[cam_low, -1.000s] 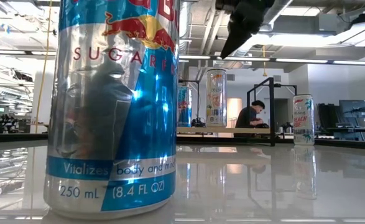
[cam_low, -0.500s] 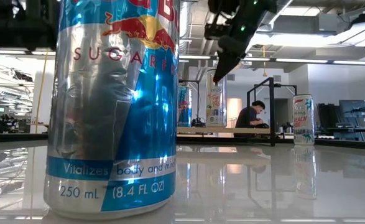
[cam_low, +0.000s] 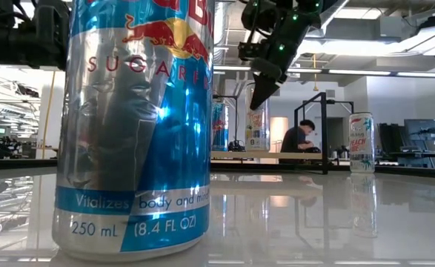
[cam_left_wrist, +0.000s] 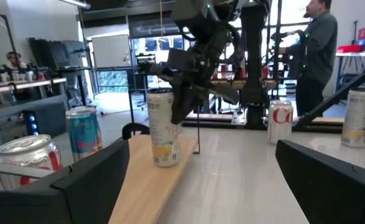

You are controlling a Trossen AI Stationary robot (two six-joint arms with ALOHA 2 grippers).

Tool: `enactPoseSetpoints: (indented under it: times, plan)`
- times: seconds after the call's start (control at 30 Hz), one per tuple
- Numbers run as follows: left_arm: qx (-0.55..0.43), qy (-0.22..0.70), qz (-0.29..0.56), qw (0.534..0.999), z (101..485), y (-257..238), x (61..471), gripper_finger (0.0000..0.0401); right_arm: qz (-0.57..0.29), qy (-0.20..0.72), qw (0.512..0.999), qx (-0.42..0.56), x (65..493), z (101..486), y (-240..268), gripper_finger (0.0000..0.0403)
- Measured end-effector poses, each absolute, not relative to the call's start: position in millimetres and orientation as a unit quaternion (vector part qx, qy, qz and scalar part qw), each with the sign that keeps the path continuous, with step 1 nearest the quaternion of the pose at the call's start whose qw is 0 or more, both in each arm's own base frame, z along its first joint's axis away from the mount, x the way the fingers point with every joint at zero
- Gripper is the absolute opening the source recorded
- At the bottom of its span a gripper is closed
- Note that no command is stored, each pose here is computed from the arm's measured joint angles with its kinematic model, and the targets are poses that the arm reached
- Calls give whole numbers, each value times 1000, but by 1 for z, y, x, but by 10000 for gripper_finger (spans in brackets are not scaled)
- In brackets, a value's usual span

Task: Place canned beverage on shelf
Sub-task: Put the top white-yellow soda can on the shelf

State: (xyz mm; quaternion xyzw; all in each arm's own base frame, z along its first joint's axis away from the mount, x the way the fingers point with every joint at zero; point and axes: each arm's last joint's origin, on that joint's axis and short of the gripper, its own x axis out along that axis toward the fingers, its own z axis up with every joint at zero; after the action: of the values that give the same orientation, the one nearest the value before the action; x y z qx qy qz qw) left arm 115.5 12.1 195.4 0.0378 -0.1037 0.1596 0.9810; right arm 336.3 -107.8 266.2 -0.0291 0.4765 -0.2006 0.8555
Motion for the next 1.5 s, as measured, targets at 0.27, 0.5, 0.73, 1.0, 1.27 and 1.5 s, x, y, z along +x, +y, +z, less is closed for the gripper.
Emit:
enactPoseSetpoints:
  times: [0.27, 0.5, 0.73, 1.0, 1.27, 1.5]
  plan:
    - [38, -105, 160, 981, 196, 12, 115, 393, -224, 476, 850, -24, 331, 267, -124, 21]
    - [38, -105, 160, 981, 196, 12, 115, 393, -235, 466, 853, -28, 329, 268, -136, 21]
    - [38, -104, 160, 981, 196, 12, 115, 393, -250, 446, 859, -26, 329, 271, -146, 21]
    - [38, -104, 159, 981, 195, 12, 116, 393, -220, 459, 860, -16, 326, 269, -145, 21]
    - [42, -103, 160, 981, 195, 12, 116, 393, -223, 519, 825, -11, 318, 262, -134, 21]
    - [39, -104, 159, 981, 195, 12, 116, 393, -267, 517, 813, -27, 316, 263, -141, 21]
